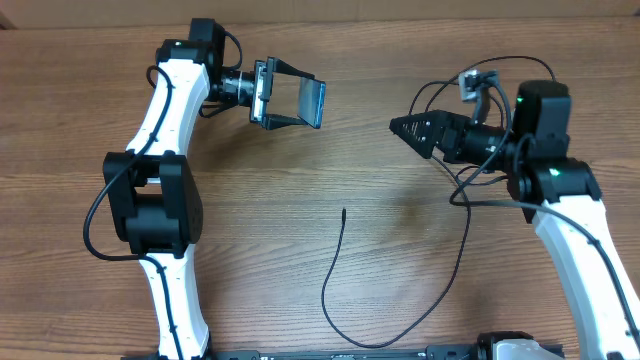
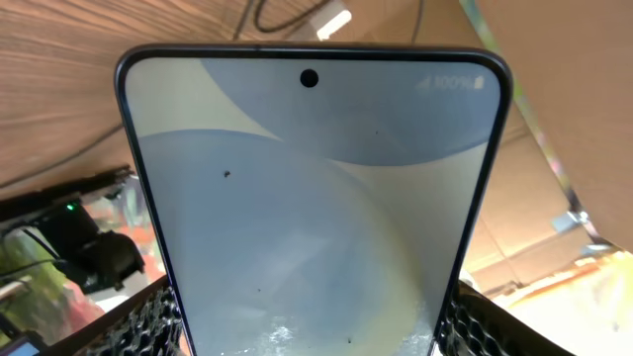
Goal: Plug charger to phone and switch on socket
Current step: 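Move the right gripper toward the phone held by the left gripper, then grasp the phone's edge with the right gripper beside the left gripper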
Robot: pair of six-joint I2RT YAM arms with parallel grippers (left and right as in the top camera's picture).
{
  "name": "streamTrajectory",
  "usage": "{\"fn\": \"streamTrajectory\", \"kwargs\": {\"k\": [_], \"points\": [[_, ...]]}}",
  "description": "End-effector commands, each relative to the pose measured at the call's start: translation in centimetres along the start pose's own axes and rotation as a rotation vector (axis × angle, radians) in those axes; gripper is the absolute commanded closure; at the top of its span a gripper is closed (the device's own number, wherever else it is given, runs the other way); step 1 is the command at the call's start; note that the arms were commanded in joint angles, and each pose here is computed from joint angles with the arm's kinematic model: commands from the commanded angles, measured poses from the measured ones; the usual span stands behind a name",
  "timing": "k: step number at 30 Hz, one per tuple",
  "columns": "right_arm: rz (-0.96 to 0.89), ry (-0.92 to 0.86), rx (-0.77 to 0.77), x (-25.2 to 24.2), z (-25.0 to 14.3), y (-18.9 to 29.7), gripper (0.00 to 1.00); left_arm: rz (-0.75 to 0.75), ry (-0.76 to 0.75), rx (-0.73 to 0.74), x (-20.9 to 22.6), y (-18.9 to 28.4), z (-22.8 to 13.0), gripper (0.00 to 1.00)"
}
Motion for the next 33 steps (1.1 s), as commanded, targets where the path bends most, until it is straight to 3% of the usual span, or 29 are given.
{"fn": "streamTrajectory", "kwargs": {"k": [1,17,33], "points": [[0.056,0.024,0.06,0.3,-0.2,-0.9,0.0,0.043,-0.036,-0.03,-0.4,-0.9,-0.3,0.96],[-0.173,0.0,0.042,-1.2,-1.6,-3.9,0.0,0.26,0.027,-0.158,1.6,-6.5,-0.4,0.96],[-0.33,-0.105,0.06,-4.6,-2.6,-6.8,0.0,0.28,-0.033,-0.144,0.9,-11.7,-1.9,0.96]]}}
Point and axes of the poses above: each gripper's point midway between its finger pads, its own y axis back along the fingers, its own x axis along the line the jaws close on, z = x × y, the point moved 5 cm from there along y, back along the fingers, and after that the axes turned 10 degrees about -y, right-handed, at the moved point
